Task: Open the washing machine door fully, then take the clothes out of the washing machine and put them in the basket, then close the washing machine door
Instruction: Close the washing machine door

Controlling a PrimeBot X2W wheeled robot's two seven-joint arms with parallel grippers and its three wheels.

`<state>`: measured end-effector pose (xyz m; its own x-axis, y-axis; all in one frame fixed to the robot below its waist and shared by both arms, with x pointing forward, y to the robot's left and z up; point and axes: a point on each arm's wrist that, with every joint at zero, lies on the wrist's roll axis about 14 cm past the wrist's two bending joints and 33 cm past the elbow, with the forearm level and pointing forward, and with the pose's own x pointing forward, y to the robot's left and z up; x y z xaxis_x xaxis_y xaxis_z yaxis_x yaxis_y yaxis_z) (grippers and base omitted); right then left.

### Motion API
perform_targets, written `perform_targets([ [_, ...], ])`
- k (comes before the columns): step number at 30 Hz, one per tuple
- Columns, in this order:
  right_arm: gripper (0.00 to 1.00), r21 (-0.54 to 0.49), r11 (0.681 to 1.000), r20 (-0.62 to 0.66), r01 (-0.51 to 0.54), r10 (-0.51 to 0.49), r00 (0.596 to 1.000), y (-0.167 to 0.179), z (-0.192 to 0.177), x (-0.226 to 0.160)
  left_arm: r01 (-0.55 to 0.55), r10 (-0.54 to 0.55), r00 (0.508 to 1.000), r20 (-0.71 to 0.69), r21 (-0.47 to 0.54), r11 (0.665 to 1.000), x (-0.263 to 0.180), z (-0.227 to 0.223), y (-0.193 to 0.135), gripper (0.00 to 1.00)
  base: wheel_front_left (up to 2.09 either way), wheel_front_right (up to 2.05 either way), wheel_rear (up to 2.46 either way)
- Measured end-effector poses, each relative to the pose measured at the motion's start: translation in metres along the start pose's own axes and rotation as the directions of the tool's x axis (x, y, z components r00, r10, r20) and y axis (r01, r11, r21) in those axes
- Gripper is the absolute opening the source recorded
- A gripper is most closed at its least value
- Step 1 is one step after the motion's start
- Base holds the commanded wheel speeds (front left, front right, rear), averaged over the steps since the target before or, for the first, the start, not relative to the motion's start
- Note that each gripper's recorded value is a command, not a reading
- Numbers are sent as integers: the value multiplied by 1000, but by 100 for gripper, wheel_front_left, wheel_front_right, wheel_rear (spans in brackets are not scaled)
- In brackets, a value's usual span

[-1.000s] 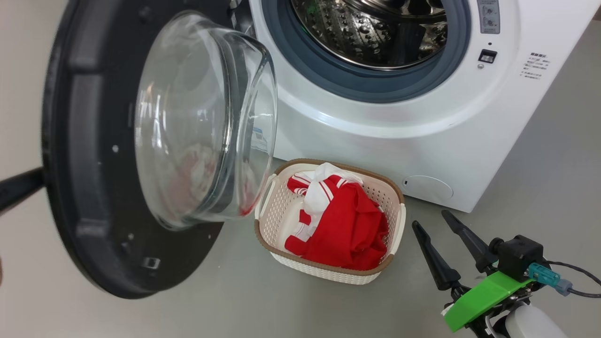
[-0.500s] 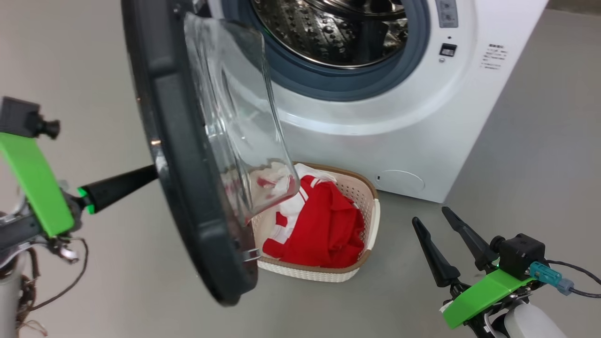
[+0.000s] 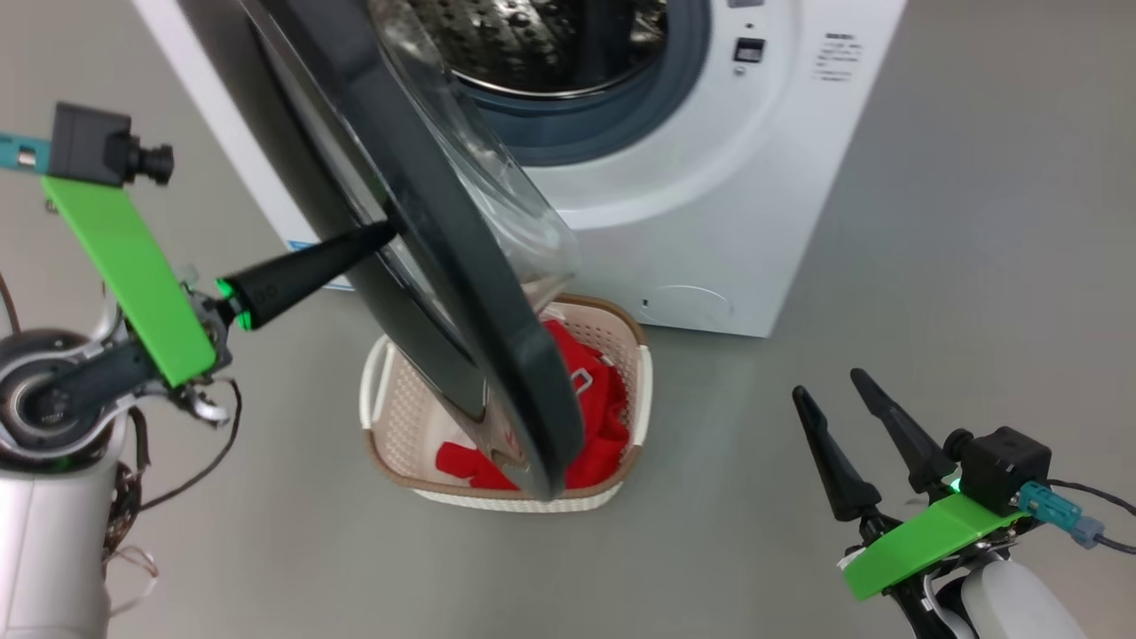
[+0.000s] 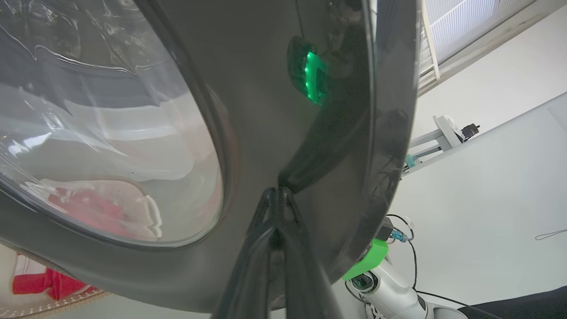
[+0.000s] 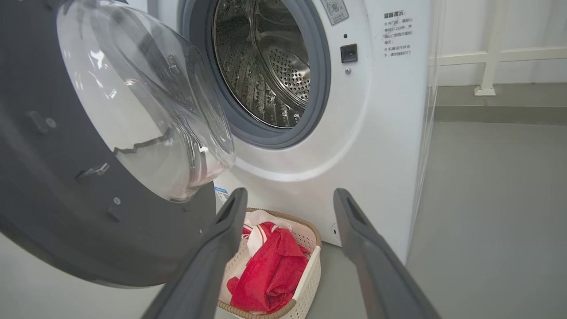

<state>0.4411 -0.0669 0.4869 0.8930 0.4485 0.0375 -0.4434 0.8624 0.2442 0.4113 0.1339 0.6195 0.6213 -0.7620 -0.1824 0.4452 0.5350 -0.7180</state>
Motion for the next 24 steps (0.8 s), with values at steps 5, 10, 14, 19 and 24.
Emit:
perform_targets([
  [5,100,-3,997,18,73,-72,997,-23,5,-9,47,-47,999,-5,9,999,30,8,-6,0,0,0,0],
  [10,100,3,991,44,137,-137,990,-43,13,-15,74,-74,997,18,6,997,58,22,-4,0,0,0,0],
  [14,100,11,983,53,184,-185,981,-56,15,-22,92,-92,996,21,-1,996,80,29,-2,0,0,0,0],
  [19,100,25,969,54,244,-245,968,-71,14,-33,95,-94,995,44,-9,995,106,41,6,0,0,0,0],
  [24,100,28,955,79,297,-298,951,-87,21,-37,79,-78,995,69,-21,997,129,54,21,0,0,0,0],
])
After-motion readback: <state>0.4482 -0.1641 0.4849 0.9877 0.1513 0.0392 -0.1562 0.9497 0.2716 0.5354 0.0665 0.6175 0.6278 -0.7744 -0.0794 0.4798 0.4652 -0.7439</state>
